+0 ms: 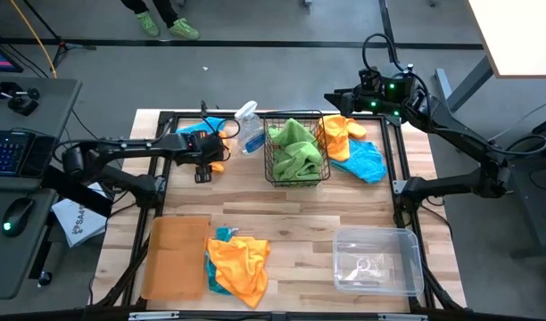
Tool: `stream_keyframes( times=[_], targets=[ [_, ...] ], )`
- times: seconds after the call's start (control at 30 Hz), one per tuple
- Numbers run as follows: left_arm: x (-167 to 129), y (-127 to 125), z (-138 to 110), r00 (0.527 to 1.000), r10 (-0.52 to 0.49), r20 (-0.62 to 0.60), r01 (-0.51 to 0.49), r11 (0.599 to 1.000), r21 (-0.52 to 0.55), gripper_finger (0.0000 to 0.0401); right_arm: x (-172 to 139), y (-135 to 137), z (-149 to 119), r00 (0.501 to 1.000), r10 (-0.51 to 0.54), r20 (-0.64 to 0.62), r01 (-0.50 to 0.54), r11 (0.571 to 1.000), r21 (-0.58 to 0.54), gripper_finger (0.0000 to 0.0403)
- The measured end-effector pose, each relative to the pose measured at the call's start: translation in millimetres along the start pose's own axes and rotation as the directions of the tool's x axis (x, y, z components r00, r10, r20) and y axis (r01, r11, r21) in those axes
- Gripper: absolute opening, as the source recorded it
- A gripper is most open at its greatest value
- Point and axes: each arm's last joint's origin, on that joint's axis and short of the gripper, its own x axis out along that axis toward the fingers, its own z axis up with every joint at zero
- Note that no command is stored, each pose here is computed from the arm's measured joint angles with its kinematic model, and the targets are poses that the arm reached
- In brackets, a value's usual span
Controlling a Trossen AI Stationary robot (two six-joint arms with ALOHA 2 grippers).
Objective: Sort microfiber towel by color & place in baskets
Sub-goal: Put the top left yellow towel into the transparent bin
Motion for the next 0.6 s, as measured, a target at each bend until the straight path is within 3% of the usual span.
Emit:
stream_keyframes(
  times=[0.43,0.53,0.6],
  targets=[
    [34.2,-0.4,0.6,0.985,-0.046,-0.164,0.046,0.999,-0.002,0.0245,0.0,0.0,0.0,1.0,0.0,0.0,0.0,1.0,-0.003,0.0295],
    [38.6,-1.3,0.7,0.982,-0.053,-0.183,0.051,0.999,-0.014,0.0208,0.0,0.1,-0.1,1.0,0.0,-0.001,0.0,1.0,-0.003,0.0295],
    [38.0,-1.5,0.8,0.982,-0.054,-0.18,0.051,0.998,-0.025,0.0151,0.0,0.1,-0.1,1.0,0.0,0.0,0.0,1.0,-0.003,0.0295]
  ],
)
